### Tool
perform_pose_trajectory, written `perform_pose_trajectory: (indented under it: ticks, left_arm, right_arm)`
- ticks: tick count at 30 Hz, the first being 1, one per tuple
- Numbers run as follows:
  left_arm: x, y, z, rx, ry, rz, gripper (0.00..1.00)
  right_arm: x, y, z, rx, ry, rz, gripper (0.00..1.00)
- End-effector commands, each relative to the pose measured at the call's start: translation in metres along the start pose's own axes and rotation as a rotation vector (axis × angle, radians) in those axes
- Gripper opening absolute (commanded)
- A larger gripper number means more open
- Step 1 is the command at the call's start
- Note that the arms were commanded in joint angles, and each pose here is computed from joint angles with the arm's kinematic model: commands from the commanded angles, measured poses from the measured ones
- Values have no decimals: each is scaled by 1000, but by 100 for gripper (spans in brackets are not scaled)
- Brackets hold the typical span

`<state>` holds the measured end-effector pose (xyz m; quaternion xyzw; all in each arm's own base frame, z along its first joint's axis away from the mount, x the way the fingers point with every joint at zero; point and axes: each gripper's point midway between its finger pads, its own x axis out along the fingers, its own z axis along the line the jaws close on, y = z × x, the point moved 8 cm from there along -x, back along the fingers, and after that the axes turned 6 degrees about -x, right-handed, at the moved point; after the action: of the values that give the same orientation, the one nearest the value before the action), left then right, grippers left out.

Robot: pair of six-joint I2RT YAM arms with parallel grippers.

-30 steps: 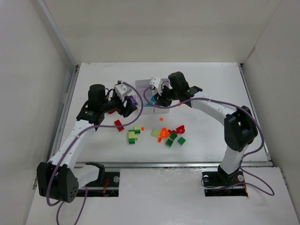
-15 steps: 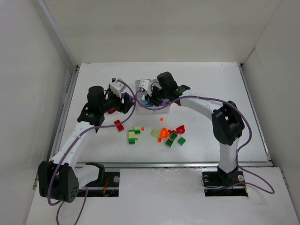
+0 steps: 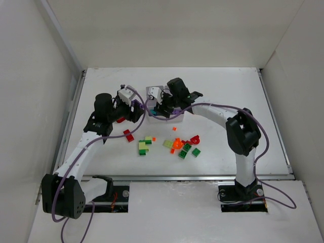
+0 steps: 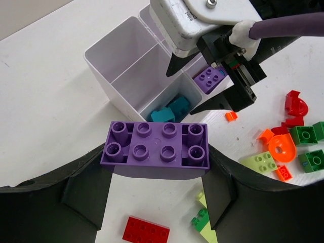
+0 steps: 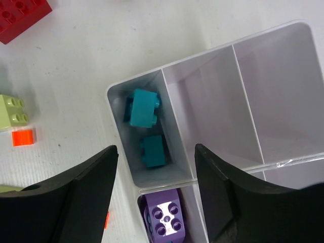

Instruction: Sort the legos into containers by color

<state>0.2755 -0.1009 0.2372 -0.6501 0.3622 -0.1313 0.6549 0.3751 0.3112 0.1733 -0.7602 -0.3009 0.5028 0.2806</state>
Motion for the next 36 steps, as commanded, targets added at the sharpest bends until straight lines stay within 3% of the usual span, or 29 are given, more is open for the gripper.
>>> perform_pose_trajectory:
  ticks: [1, 4, 6, 9, 11, 18, 21, 22, 23, 28, 32, 33, 35, 36]
  left_arm:
    - [-3, -13, -6, 78, 53, -67, 0]
    - [-3, -12, -7, 116, 84, -61, 0]
    - [-3, -11, -10, 159, 130, -59, 0]
    - [-3, -13, -12, 304, 204, -83, 0]
    - [0, -18, -11, 388, 228, -106, 0]
    - [17, -47, -10, 580, 337, -173, 0]
    - [22, -43, -13, 616, 386, -158, 0]
    - [23, -46, -17, 640, 397, -165, 0]
    - [24, -46, -20, 642, 406, -167, 0]
    - [25, -46, -22, 653, 414, -170, 0]
    - [25, -46, -22, 653, 414, -170, 0]
    - [25, -46, -22, 653, 414, -170, 0]
    - [25, -46, -23, 644, 415, -168, 0]
    - [25, -44, -23, 638, 417, -161, 4]
  right_arm:
    - [-23, -42, -11, -47, 46, -100, 68]
    - [-51, -64, -20, -9, 79, -192, 68]
    - [-70, -70, -27, 104, 84, -266, 68]
    - [-94, -68, -40, 298, 40, -374, 68]
    - [-107, -81, -43, 346, -37, -446, 68]
    - [-88, -109, -21, 461, -322, -516, 68]
    - [-80, -114, -15, 485, -440, -535, 78]
    - [-75, -114, -17, 508, -470, -533, 90]
    - [-74, -114, -17, 516, -488, -533, 95]
    - [-66, -108, -14, 533, -539, -527, 99]
    - [-68, -115, -11, 498, -569, -547, 80]
    - [-68, -115, -10, 496, -578, -549, 61]
    - [-67, -115, -11, 493, -587, -551, 40]
    - [-68, -116, -11, 482, -597, -559, 16]
